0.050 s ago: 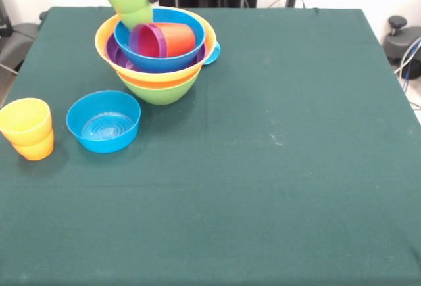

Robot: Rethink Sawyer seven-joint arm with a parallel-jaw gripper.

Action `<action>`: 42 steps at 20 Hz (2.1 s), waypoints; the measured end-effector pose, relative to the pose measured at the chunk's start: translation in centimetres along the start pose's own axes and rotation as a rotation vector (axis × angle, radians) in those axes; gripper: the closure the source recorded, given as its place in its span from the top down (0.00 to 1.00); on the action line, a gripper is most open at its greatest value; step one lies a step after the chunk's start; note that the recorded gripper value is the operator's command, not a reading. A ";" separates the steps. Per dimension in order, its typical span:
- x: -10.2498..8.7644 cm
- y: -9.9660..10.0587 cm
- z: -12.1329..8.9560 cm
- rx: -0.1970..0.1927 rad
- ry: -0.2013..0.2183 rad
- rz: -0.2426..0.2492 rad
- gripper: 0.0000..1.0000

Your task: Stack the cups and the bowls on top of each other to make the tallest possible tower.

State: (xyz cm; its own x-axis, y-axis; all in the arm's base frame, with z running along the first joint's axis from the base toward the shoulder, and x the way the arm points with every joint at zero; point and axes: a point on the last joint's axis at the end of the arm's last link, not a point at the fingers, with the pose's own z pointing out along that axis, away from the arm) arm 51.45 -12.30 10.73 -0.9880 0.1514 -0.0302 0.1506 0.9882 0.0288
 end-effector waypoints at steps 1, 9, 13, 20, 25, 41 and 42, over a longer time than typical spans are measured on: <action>-0.1 0.0 0.0 -0.002 -0.001 0.000 0.00; -0.8 -0.7 -0.3 -0.028 0.005 0.009 0.00; -1.3 -0.6 -0.5 -0.033 0.004 0.005 0.00; -4.5 -0.5 -0.4 -0.044 -0.042 -0.003 0.00; -6.7 -0.5 -0.4 -0.053 -0.072 -0.005 0.00; -9.2 0.5 -1.7 -0.070 -0.068 -0.019 0.00; -9.2 0.6 -1.8 -0.071 -0.069 -0.018 0.00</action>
State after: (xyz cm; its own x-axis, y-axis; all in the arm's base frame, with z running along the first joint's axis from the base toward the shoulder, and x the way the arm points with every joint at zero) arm 60.61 -13.14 12.88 -0.9854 0.1377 -0.1000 0.1279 0.9869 0.0985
